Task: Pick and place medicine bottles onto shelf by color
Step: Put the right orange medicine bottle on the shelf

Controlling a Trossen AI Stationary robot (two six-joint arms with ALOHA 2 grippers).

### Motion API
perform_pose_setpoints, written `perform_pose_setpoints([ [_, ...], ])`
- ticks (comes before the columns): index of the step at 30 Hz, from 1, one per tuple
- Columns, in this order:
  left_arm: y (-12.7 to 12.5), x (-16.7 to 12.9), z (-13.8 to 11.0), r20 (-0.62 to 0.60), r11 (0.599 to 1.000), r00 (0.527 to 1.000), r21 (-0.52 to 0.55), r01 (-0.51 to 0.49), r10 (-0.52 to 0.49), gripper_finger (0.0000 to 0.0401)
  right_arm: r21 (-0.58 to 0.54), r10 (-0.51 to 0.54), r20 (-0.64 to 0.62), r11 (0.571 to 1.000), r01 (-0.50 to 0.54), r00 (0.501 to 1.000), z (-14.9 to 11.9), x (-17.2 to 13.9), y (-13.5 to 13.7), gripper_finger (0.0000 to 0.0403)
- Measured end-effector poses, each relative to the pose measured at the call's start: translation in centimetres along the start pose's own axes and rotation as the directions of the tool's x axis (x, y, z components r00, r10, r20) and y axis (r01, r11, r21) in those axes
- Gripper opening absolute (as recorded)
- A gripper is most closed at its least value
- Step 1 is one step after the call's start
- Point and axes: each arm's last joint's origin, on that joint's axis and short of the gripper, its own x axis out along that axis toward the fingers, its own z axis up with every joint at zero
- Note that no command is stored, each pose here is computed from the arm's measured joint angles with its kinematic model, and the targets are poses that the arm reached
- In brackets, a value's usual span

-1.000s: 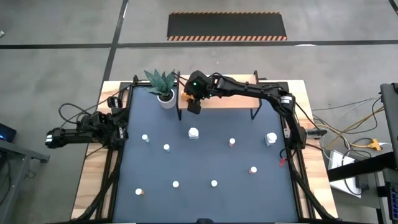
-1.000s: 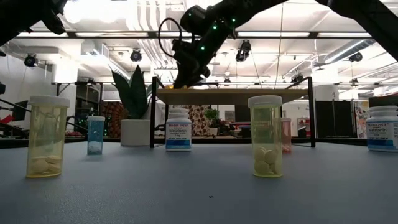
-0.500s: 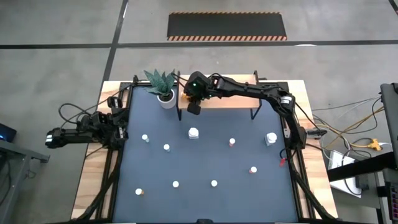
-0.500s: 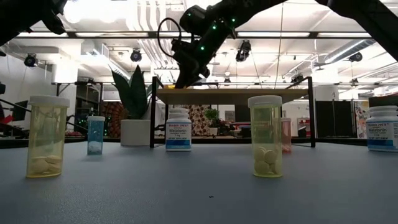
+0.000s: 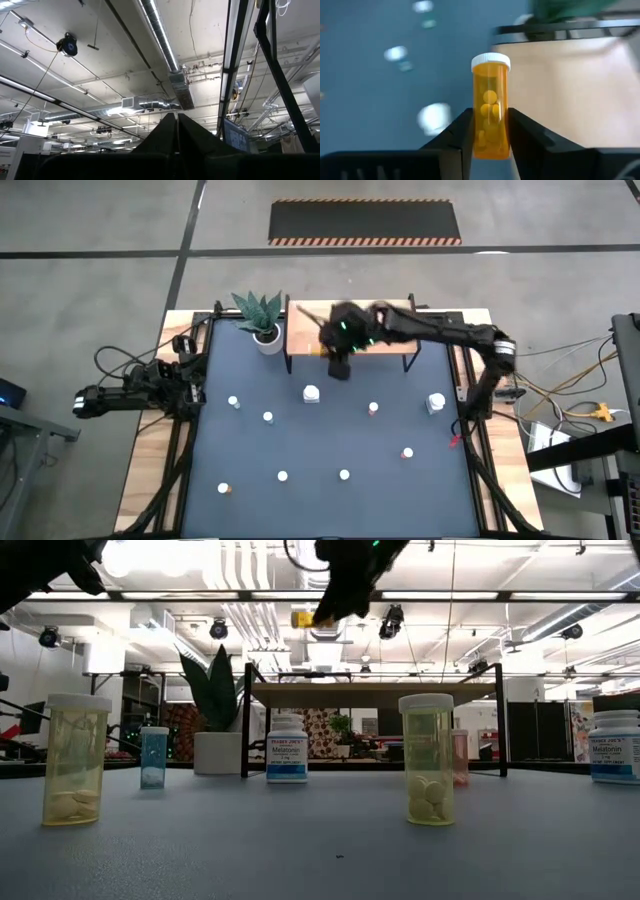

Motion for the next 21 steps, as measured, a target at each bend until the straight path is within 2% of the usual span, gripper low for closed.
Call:
perform_pose_setpoints([
  [4, 0.0, 0.0, 0.0, -0.001, 1.0, 1.0, 0.0, 0.01, -0.01, 0.0003, -0.037, 0.055, 0.119, 0.998, -0.051, 0.991, -3.2, -0.5, 3.9, 0.0091],
  [8, -0.1, 0.1, -0.5, -0.039, 1.0, 0.999, -0.02, 0.021, -0.022, 0.0003, -0.084, 0.11, 0.324, 0.993, -0.087, 0.939, -7.1, 0.3, 6.9, 0.0092],
  [10, -0.2, 0.2, -0.7, -0.057, 0.998, 0.998, -0.045, 0.032, -0.034, 0.0003, -0.105, 0.132, 0.462, 0.99, -0.094, 0.877, -8.9, 0.7, 7.8, 0.0093],
  [12, -0.4, 0.4, -1.1, -0.071, 0.995, 0.996, -0.089, 0.052, -0.058, 0.0003, -0.123, 0.142, 0.598, 0.989, -0.085, 0.789, -10.5, 0.9, 8.2, 0.0093],
  [15, -0.5, 1.0, -1.0, -0.017, 0.986, 0.998, -0.152, 0.062, -0.065, 0.0003, -0.128, 0.139, 0.752, 0.99, -0.064, 0.644, -12.8, 1.3, 8.4, 0.0093],
  [18, -0.7, 2.1, -1.1, -0.002, 0.981, 0.998, -0.181, 0.062, -0.064, 0.0003, -0.126, 0.13, 0.846, 0.991, -0.044, 0.517, -14.6, 1.8, 8.4, 0.0093],
  [21, -1.1, 4.1, -1.3, -0.025, 0.981, 0.997, -0.181, 0.064, -0.069, 0.0003, -0.089, 0.082, 0.898, 0.996, -0.004, 0.432, -15.7, 2.2, 8.3, 0.0093],
])
